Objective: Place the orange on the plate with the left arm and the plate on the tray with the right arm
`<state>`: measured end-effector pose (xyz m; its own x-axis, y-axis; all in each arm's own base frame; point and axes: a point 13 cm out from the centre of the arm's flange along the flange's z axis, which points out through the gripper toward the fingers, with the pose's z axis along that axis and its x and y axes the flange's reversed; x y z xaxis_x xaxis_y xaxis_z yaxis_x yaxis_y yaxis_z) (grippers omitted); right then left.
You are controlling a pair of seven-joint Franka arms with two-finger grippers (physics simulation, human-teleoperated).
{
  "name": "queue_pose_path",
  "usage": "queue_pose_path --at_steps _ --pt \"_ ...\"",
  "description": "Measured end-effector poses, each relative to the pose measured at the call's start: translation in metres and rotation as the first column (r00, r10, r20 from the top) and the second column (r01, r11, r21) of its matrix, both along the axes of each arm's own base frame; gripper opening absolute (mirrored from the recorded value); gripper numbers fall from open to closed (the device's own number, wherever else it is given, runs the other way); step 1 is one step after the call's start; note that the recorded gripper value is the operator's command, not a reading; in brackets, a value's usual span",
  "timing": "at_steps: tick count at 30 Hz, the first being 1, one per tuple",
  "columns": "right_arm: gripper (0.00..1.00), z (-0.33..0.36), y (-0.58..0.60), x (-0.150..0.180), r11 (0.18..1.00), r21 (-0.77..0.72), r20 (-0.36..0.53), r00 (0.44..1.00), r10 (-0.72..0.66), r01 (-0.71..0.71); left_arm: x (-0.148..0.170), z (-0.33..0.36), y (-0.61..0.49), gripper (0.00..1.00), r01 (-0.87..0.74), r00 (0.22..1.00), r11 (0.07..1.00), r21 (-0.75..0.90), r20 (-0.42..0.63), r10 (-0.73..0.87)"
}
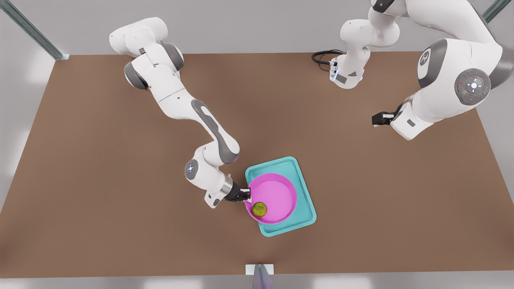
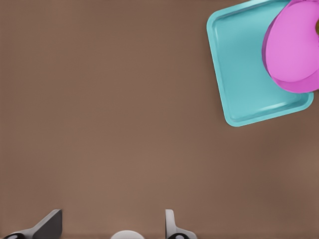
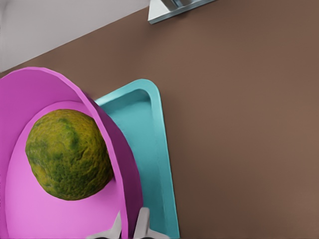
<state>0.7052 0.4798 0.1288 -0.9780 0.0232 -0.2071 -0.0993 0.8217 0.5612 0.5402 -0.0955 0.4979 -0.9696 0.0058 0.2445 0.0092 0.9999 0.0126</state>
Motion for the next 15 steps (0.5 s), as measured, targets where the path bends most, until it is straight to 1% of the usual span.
queue_pose_path --at_steps 7,8,9,13,15 --pt "0.21 0.0 0.023 -0.006 1.0 0.016 0.003 1.0 0.006 -0.006 0.0 0.001 -0.001 1.0 0.001 1.0 1.0 0.0 0.0 -0.001" --pt "0.7 0.0 0.025 -0.007 1.0 0.016 0.001 1.0 0.007 -0.007 0.0 0.0 -0.001 1.0 0.001 1.0 1.0 0.0 0.0 -0.001" --pt "1.0 -0.001 0.026 -0.008 1.0 0.016 0.0 1.0 0.006 -0.006 0.0 0.0 -0.001 1.0 0.001 1.0 1.0 0.0 0.0 -0.001" --pt "1.0 0.006 0.042 -0.015 1.0 0.022 0.02 1.0 0.008 -0.008 -0.001 0.0 -0.004 1.0 0.007 1.0 1.0 0.0 -0.002 -0.007" --pt "1.0 0.022 0.043 -0.011 1.0 0.028 0.043 0.999 0.002 -0.004 -0.001 -0.001 -0.004 1.0 0.008 1.0 1.0 0.0 -0.003 -0.008"
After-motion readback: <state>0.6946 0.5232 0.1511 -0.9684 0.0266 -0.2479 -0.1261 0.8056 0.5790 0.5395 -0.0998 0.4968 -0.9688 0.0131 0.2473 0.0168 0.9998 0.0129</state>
